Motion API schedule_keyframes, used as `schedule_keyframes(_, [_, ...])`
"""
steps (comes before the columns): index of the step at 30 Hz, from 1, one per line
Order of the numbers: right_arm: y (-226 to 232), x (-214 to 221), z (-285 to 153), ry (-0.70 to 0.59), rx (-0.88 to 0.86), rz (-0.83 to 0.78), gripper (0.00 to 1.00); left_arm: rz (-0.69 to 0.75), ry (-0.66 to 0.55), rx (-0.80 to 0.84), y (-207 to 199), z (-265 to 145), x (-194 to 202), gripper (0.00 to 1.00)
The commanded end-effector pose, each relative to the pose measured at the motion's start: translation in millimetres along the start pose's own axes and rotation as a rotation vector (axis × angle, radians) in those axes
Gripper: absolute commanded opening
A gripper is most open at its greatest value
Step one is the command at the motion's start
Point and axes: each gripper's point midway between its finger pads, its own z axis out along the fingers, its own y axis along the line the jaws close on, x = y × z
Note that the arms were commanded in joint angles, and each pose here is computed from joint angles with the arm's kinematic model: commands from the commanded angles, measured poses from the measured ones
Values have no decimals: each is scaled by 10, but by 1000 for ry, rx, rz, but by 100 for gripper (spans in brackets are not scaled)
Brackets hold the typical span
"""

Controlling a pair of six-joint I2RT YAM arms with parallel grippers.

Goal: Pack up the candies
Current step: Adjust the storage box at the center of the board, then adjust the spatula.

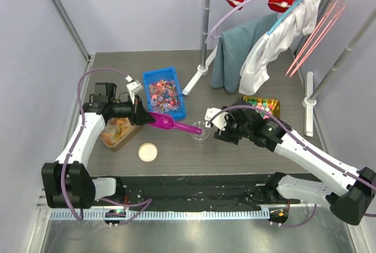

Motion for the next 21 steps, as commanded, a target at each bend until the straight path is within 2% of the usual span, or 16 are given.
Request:
schedule_keyframes(1, [-339,-477,-77,-107,125,32,72,-35,-22,31,10,2,-174,0])
schedule_keyframes(8, [-370,-1217,-145,-240,150,-81,77,-131,-6,-25,190,38,-245,0])
schedule_keyframes(12, [-283,-1537,-164,-333,119,-83,80,-183,12,-35,278,69,-246,0])
schedule_keyframes(15, [-203,-1682,-65,-365,109,-66,81,-223,27,-24,318,104,-211,0])
schedule_keyframes(21, [-156,-1836,184,-377,204,-111,81,-301,65,52,308,169,-124,0])
